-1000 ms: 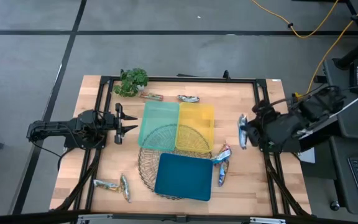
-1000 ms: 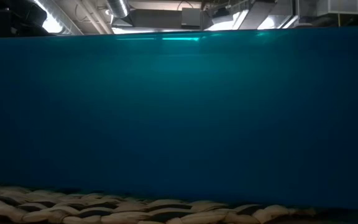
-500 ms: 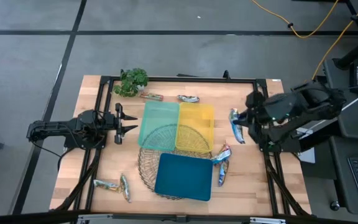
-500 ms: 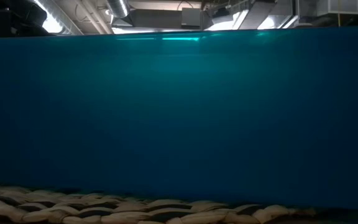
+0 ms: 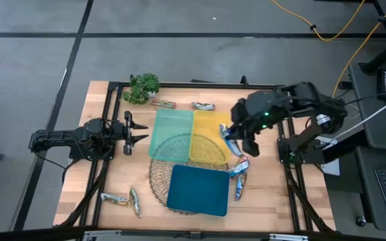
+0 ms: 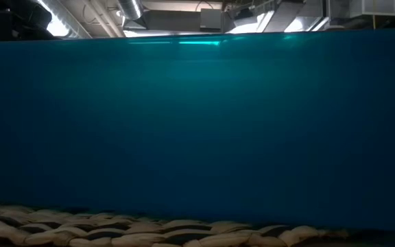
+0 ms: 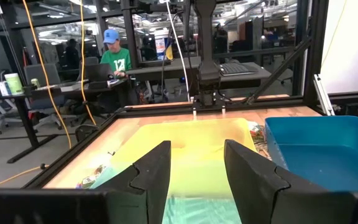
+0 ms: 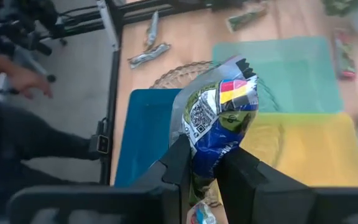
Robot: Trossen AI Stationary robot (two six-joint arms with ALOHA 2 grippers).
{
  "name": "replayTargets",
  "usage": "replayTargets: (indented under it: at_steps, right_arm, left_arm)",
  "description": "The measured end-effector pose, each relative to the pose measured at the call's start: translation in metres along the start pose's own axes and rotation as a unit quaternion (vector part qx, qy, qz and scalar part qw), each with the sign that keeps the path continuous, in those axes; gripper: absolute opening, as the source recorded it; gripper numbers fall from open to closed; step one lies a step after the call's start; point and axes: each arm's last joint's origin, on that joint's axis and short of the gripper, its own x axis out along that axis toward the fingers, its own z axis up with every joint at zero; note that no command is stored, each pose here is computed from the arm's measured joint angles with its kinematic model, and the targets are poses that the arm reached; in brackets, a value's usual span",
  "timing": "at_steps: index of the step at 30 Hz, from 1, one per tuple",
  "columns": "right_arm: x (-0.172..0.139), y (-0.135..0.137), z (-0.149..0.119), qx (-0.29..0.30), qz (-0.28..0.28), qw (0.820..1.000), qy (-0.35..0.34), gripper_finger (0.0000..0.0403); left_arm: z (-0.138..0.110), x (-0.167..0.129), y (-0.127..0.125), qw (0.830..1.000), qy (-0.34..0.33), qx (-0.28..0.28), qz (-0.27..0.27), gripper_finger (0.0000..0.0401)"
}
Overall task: Pick and place Granola Bars by type
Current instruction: Put the blue granola bar into the blue bin
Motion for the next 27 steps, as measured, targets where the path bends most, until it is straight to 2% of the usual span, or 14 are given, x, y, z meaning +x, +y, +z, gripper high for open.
replayTargets:
  at_steps: [9,16,27]
  right_arm:
    - [0.051,-0.002,0.015,-0.033,0.007,0.998,0.048,0.0071]
    - [0.097,-0.003,0.018,-0.031,0.003,0.995,0.094,0.0071]
    - [0.16,0.003,0.01,-0.035,0.002,0.991,0.127,0.0071]
  left_arm:
    - [0.0,0.0,0.0,1.0,0.0,0.0,0.0,0.0143]
    - [0.0,0.0,0.0,1.0,0.0,0.0,0.0,0.0143]
    - [0.0,0.0,0.0,1.0,0.0,0.0,0.0,0.0143]
